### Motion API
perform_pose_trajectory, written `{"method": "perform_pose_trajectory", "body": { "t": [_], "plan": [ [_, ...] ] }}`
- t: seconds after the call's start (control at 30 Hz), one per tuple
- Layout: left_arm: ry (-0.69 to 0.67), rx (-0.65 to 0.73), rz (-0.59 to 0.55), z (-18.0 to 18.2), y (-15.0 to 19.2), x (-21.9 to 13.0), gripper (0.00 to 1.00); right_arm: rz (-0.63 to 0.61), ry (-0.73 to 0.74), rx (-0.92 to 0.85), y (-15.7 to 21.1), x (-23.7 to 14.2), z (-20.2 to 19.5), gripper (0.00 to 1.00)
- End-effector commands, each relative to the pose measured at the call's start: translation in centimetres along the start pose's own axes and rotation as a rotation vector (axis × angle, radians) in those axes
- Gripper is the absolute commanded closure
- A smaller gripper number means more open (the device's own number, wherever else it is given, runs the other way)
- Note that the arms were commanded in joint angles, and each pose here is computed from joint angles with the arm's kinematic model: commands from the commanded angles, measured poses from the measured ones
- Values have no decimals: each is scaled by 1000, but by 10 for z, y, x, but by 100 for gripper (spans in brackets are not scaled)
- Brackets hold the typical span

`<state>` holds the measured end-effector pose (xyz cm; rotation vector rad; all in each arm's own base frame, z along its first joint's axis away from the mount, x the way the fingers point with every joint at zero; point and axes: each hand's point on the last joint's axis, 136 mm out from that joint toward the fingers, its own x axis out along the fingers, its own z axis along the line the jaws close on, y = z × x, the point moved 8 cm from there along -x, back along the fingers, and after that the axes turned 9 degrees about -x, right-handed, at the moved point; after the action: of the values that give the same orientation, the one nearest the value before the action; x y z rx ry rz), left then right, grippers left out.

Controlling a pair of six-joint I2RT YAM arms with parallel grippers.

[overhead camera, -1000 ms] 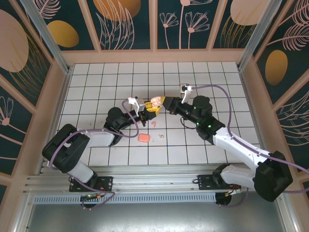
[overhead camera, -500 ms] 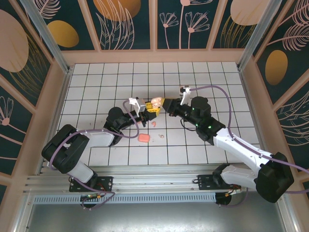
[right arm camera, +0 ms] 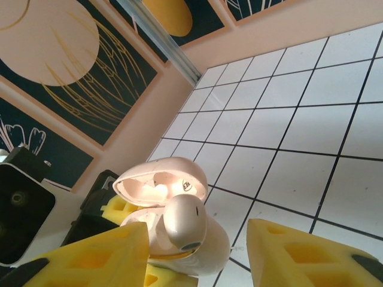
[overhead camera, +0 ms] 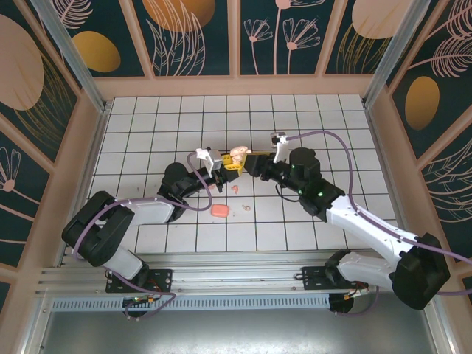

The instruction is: Insert the wireless bluetooth earbuds into the charging case

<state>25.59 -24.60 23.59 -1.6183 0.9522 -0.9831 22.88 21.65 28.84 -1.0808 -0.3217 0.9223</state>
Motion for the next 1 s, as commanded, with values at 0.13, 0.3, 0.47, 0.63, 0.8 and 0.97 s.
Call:
{"method": "perform_pose_trajectory", "body": {
  "t": [0.13, 0.3, 0.47, 0.63, 0.8, 0.97],
  "plan": [
    [11, 85, -75, -6, -24, 2, 92, -71, -60, -67, -39, -22, 27, 42],
    [16, 88, -71, -6, -24, 3, 92, -74, -99, -39, -52, -29, 30, 41],
    [20, 87, -64, -6, -23, 3, 92, -18, -67, 49, -58, -24, 17, 48],
    [19, 93, -65, -6, -24, 3, 92, 32, -85, 82, -58, -15, 13, 54],
    [23, 97, -67, -7, -26, 4, 92, 65, -106, 101, -53, -9, 10, 60],
    [23, 99, -63, -7, -26, 4, 92, 73, -138, 107, -51, -8, 12, 68]
  ]
}}
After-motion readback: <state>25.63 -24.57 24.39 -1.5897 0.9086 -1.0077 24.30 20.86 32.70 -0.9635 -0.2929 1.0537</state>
